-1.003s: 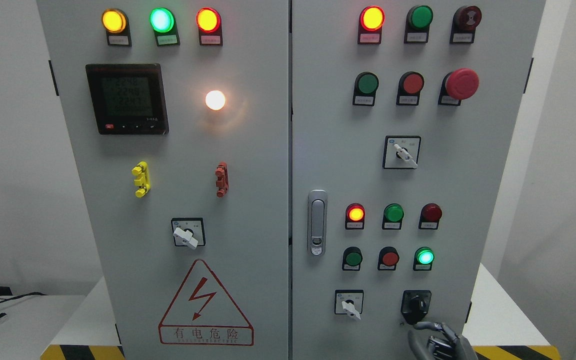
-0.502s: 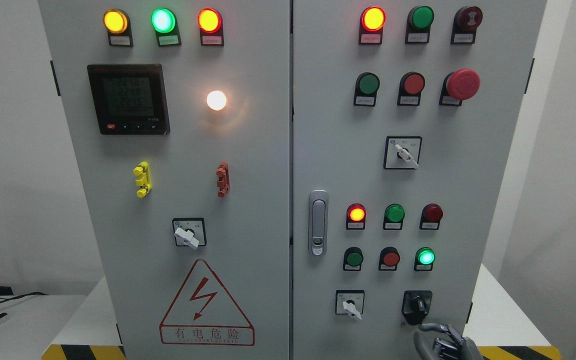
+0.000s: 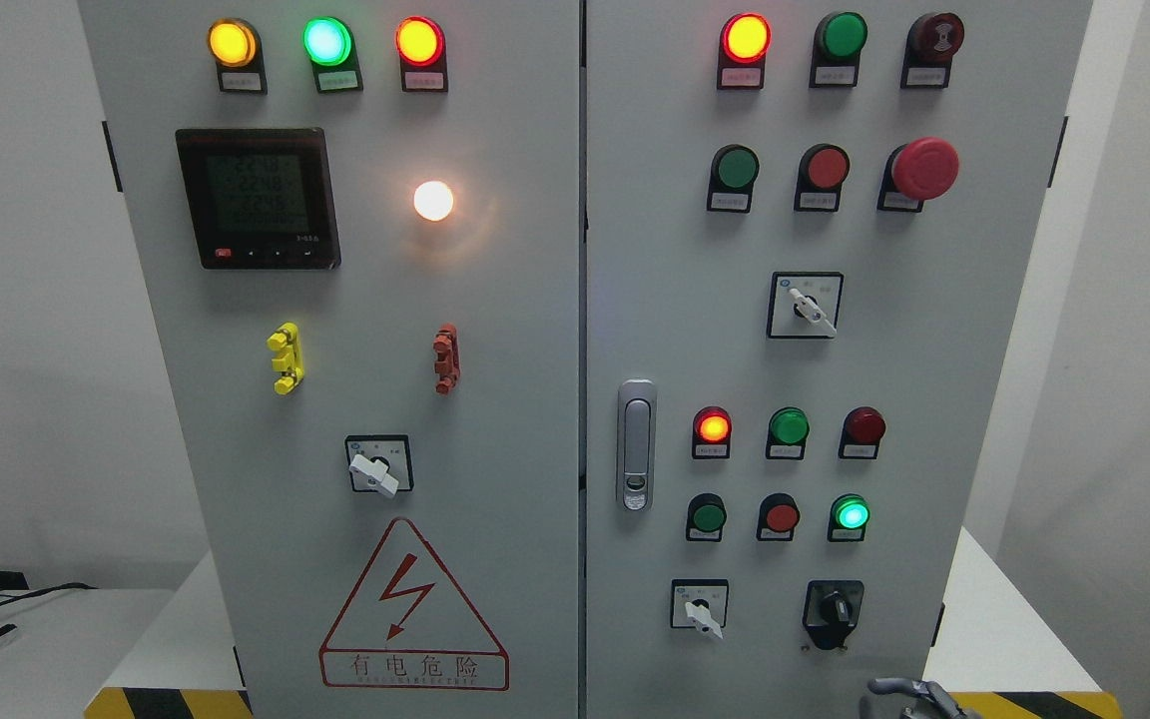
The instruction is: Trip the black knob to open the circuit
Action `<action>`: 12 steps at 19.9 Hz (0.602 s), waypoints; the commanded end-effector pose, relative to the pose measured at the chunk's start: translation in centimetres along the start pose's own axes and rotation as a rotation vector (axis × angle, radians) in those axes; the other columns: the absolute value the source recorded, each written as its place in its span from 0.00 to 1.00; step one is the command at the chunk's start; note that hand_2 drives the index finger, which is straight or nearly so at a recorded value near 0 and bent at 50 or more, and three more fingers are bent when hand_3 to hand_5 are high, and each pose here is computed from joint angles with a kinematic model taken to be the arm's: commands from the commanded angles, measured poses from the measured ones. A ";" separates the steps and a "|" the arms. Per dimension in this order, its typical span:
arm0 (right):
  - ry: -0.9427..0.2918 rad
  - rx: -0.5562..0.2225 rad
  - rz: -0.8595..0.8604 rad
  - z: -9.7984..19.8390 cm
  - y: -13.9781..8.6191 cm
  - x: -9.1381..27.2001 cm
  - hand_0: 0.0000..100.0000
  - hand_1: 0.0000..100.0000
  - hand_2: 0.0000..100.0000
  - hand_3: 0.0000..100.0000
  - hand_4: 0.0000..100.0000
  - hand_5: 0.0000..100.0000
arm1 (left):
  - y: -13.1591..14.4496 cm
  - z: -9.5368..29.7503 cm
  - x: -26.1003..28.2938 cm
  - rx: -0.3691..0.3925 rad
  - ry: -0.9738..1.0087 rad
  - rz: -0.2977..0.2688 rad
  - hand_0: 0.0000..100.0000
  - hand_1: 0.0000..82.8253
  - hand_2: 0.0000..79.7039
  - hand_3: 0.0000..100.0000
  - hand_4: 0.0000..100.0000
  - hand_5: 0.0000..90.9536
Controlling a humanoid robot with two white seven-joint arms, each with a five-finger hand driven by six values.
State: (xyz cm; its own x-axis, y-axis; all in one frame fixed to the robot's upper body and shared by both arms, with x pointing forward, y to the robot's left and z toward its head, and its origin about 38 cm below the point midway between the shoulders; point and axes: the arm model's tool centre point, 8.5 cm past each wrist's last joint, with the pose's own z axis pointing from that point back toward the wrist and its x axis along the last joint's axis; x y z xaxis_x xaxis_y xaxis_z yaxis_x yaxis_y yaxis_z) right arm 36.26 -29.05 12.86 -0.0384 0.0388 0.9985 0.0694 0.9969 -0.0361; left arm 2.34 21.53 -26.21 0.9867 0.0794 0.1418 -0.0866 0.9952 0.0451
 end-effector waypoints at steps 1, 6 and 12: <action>-0.058 -0.045 -0.060 3.4 -5.0 2.7 0.53 0.51 0.55 1.00 1.00 0.93 | -0.1 0.0 0.0 -0.006 -0.001 -0.030 0.12 0.47 0.00 0.00 0.00 0.00; -0.032 -0.017 -0.089 7.6 -7.5 2.8 0.25 0.17 0.48 0.78 0.74 0.75 | 0.0 0.0 0.0 -0.005 -0.001 -0.030 0.12 0.47 0.00 0.00 0.00 0.00; -0.025 0.024 -0.096 9.9 -8.4 3.1 0.03 0.00 0.26 0.50 0.47 0.43 | 0.0 0.0 0.0 -0.005 -0.001 -0.030 0.12 0.47 0.00 0.00 0.00 0.00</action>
State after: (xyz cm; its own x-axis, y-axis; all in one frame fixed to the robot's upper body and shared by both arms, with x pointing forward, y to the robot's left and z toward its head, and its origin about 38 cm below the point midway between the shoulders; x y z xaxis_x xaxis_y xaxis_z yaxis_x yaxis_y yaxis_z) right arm 28.74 -33.47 12.05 0.0099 -0.0984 0.9951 0.0119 0.9951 0.0983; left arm 2.34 21.53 -26.21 0.9867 0.0794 0.1418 -0.0866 0.9952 0.0451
